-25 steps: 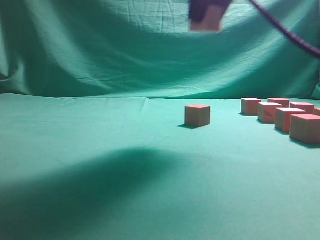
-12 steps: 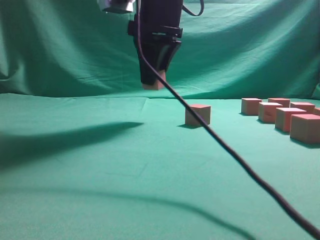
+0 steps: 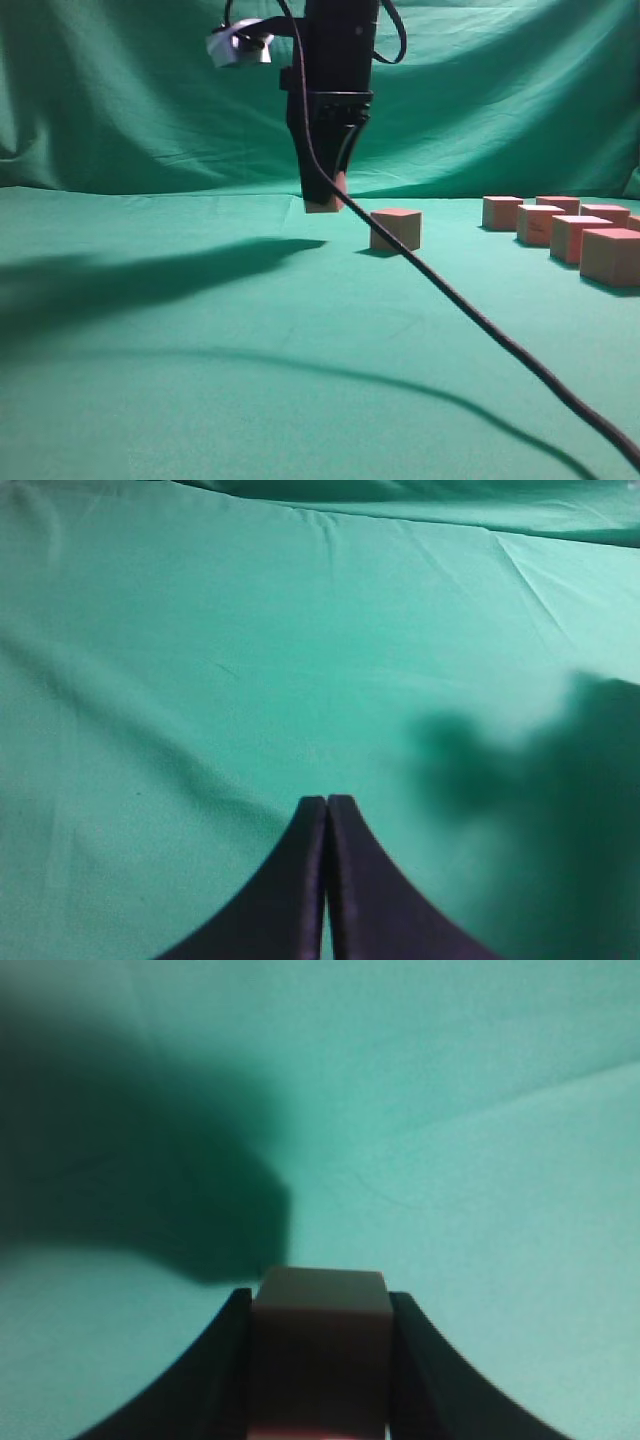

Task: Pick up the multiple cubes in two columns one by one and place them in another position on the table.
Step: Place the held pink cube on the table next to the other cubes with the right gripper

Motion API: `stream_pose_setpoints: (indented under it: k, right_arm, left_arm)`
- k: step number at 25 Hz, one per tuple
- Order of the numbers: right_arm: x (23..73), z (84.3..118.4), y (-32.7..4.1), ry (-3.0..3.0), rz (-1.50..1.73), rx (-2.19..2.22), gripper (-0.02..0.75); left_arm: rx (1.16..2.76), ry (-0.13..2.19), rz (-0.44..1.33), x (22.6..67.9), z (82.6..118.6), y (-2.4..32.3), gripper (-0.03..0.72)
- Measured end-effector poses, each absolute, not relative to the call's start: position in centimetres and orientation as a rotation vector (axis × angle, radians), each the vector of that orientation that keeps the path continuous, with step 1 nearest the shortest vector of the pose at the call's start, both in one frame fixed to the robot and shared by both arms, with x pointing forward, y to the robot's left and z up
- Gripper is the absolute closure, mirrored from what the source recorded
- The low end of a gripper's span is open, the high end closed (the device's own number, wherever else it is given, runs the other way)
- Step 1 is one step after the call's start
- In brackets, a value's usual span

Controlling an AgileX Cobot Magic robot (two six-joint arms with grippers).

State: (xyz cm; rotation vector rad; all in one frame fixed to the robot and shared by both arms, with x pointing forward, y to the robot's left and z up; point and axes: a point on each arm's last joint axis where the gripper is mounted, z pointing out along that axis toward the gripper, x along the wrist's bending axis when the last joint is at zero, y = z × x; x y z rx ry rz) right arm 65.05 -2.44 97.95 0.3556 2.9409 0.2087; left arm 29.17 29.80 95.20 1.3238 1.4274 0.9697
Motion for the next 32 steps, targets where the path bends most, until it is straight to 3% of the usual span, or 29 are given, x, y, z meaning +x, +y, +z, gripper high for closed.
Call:
stream_pose_setpoints:
  k: [12, 32]
  right_arm:
    - [65.9, 97.7, -3.6, 3.005, 0.347, 0.327, 0.457]
    - [65.9, 96.1, -4.7, 3.055, 0.313, 0.290, 0.457]
  left_arm:
    - [1.324, 1.427, 0.970, 29.2, 95.2, 29.8, 0.688]
    - [1.324, 1.427, 0.970, 29.2, 95.2, 29.8, 0.688]
